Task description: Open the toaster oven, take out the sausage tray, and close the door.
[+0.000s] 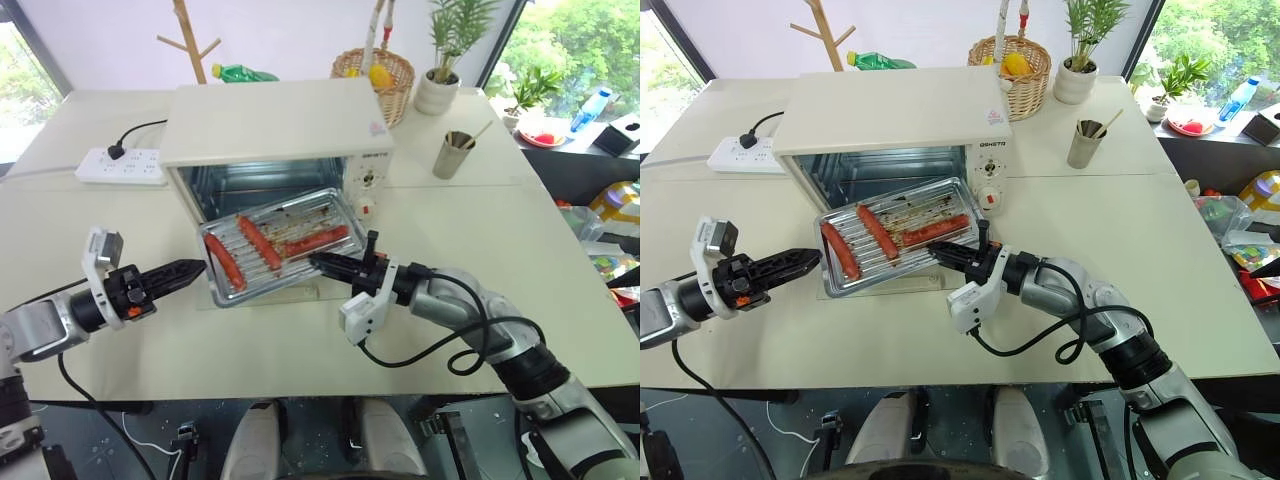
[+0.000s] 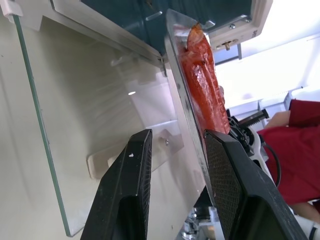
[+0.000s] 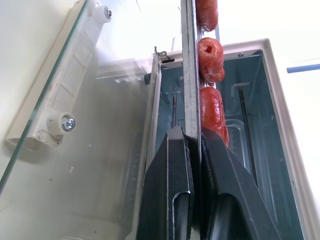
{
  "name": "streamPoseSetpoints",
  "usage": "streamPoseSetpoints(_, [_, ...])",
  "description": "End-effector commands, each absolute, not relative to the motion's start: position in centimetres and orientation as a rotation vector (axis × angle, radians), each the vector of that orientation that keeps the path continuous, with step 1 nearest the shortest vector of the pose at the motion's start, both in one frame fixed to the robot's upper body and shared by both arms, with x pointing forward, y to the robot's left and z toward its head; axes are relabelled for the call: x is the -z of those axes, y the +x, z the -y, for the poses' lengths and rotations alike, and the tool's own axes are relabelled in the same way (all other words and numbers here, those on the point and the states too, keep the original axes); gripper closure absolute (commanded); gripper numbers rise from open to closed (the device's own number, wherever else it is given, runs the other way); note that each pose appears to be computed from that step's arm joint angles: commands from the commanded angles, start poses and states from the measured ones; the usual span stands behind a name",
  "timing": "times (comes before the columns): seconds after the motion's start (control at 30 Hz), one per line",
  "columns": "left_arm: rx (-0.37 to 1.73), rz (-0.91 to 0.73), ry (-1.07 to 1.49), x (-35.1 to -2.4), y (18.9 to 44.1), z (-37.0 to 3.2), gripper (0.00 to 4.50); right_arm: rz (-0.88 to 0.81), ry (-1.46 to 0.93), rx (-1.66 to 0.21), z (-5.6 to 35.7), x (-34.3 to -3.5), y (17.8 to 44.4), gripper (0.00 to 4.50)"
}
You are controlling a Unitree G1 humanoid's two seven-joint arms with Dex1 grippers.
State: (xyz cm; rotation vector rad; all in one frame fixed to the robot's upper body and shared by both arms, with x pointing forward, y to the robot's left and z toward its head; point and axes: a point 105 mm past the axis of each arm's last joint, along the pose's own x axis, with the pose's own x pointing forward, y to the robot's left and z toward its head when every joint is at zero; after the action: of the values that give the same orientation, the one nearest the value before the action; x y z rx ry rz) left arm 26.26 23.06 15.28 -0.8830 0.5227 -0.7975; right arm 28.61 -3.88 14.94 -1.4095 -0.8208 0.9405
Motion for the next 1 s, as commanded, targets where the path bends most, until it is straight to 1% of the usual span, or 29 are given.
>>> streamPoseSetpoints(0.03, [0.838,-0.512,-0.877,-15.7,26.8,-22.1,2.81,0.914,-1.405,-0.891,3.6,-17.0,28.3,4.50])
streamPoseSetpoints(0.2, [0.890,-0.533,-0.869,-15.8,27.4,-20.4,2.81,0.926,-1.411,-0.898,3.4,-17.0,28.1,4.50])
streamPoseSetpoints(0.3, [0.900,-0.544,-0.869,-15.8,27.5,-20.2,2.81,0.932,-1.411,-0.892,3.2,-17.2,28.2,4.50])
streamPoseSetpoints(0.43, [0.867,-0.550,-0.883,-15.4,28.6,-20.1,2.81,0.944,-1.409,-0.887,3.0,-17.4,28.2,4.50])
streamPoseSetpoints(0.63, [0.889,-0.536,-0.884,-15.7,29.6,-19.0,2.81,0.948,-1.415,-0.884,2.9,-17.4,28.3,4.50])
streamPoseSetpoints(0.87, [0.933,-0.531,-0.916,-15.8,29.3,-18.0,2.81,0.951,-1.424,-0.881,2.9,-17.5,28.5,4.50])
streamPoseSetpoints(0.97, [0.930,-0.519,-0.944,-15.9,29.3,-18.2,2.81,0.950,-1.426,-0.883,3.0,-17.5,28.5,4.50])
streamPoseSetpoints(1.0, [0.924,-0.519,-0.946,-15.9,29.2,-18.4,2.59,0.950,-1.427,-0.883,3.0,-17.5,28.5,4.50])
